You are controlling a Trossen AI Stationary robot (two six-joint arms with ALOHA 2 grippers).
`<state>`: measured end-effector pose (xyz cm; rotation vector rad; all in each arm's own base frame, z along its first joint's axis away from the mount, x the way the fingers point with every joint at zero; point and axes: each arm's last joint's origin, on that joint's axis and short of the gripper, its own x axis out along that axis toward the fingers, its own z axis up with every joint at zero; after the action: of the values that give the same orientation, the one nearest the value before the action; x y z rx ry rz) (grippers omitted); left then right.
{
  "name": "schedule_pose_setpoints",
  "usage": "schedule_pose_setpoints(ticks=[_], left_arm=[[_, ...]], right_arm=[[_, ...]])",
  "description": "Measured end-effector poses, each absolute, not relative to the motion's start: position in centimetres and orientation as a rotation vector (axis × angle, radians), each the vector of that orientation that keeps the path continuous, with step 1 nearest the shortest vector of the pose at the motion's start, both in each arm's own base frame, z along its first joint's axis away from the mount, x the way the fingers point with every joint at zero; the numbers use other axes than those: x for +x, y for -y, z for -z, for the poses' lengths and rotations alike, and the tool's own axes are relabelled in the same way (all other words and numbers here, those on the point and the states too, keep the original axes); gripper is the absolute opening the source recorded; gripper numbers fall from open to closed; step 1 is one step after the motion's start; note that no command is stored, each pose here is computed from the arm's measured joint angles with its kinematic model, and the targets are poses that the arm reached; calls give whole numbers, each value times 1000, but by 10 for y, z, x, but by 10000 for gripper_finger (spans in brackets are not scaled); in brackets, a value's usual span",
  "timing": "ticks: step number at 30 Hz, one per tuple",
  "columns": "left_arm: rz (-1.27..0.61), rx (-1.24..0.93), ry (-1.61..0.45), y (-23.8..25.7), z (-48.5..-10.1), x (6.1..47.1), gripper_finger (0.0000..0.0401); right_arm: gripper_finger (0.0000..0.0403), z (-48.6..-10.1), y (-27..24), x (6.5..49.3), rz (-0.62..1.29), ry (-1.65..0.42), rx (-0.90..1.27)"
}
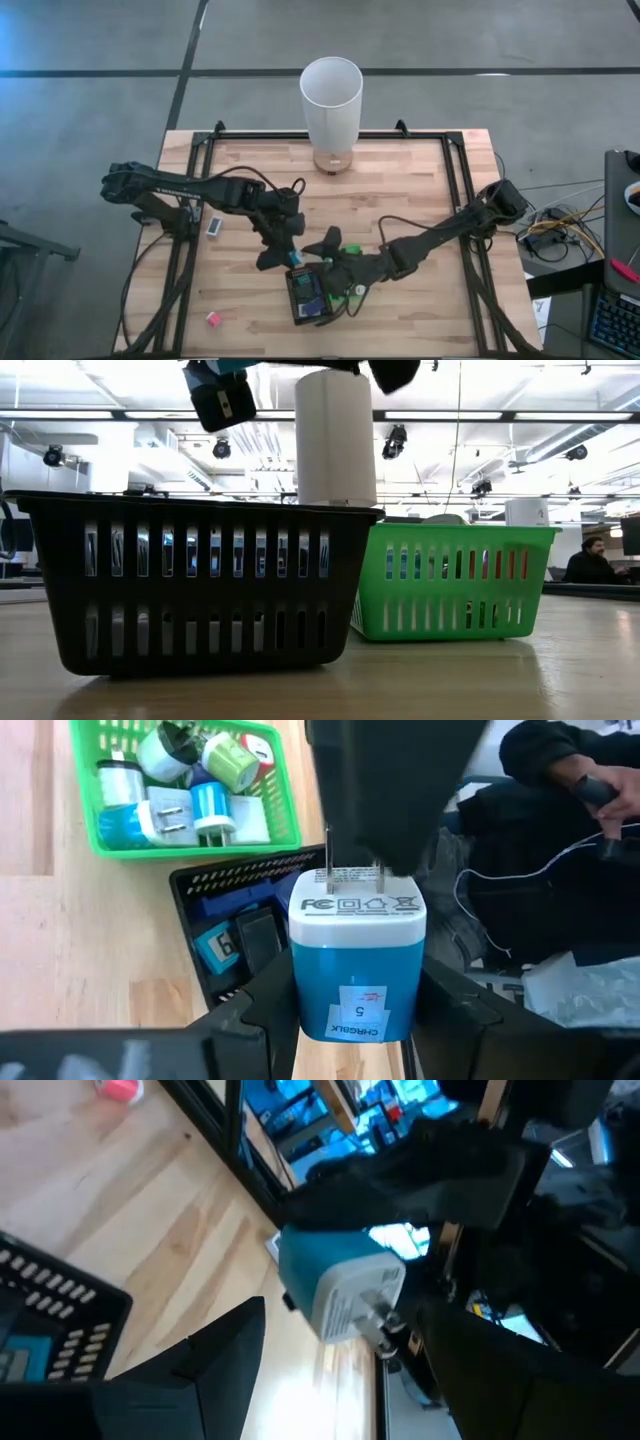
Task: Pick & Place Office items
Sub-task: Put the blue charger adapter into the green bin
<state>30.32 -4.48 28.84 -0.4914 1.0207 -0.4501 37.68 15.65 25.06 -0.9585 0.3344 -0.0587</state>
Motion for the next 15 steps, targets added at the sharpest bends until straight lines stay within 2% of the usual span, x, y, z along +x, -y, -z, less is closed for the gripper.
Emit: schedule_pose_setpoints(ticks=[15], left_arm=[[456,-509,-1017,46,-289,304,147]], right_arm=[[253,-264,-161,381,-19,-271,-908]])
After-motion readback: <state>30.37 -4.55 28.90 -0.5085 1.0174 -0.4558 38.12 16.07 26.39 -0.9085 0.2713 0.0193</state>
